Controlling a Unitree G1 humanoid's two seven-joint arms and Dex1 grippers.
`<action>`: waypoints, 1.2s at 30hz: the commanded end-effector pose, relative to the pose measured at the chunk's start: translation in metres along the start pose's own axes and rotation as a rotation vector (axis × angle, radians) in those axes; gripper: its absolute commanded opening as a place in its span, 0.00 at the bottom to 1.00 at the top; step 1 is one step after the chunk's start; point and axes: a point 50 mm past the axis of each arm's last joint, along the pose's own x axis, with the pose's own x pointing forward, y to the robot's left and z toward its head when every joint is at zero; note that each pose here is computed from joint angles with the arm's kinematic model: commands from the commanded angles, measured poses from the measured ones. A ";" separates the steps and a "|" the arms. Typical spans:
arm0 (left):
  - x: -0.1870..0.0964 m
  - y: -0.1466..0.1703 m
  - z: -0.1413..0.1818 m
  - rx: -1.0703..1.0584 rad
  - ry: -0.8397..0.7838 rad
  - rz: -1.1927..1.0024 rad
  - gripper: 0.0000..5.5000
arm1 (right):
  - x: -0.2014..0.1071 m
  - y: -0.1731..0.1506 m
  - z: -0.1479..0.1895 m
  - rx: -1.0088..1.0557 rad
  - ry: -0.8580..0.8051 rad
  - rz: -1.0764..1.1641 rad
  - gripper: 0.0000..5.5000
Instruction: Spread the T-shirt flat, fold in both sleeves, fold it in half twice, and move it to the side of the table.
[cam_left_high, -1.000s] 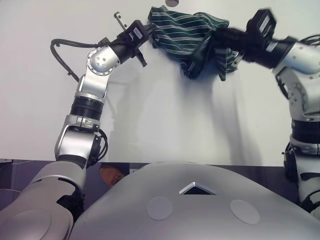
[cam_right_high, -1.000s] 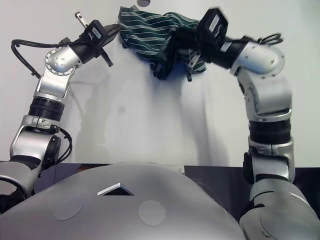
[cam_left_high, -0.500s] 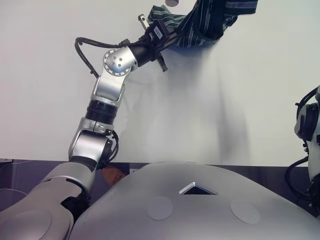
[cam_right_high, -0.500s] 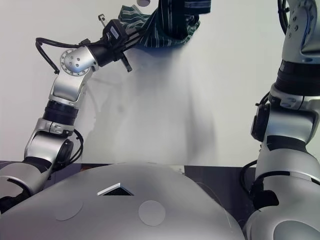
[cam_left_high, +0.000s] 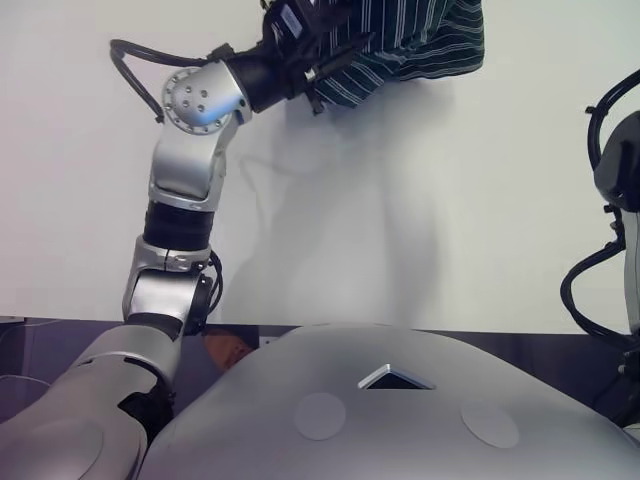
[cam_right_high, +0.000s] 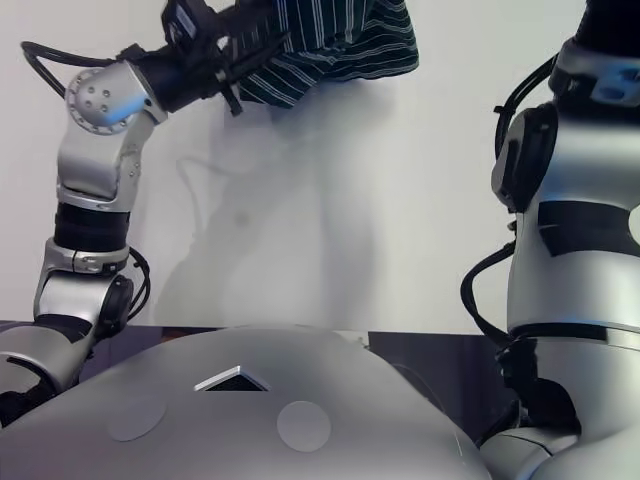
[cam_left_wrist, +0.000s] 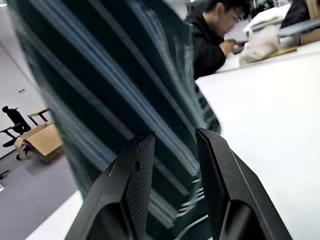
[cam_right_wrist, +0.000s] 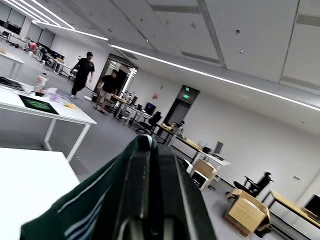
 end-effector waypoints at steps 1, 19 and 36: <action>0.006 0.011 0.010 0.015 -0.014 0.022 0.27 | 0.004 -0.010 -0.005 -0.027 0.051 -0.024 0.00; 0.037 -0.006 -0.026 0.029 0.094 0.015 0.27 | -0.140 0.137 -0.308 -0.079 1.127 0.335 0.00; -0.035 0.002 -0.030 0.026 0.189 -0.028 0.27 | -0.028 0.054 -0.029 0.726 -0.095 0.432 0.00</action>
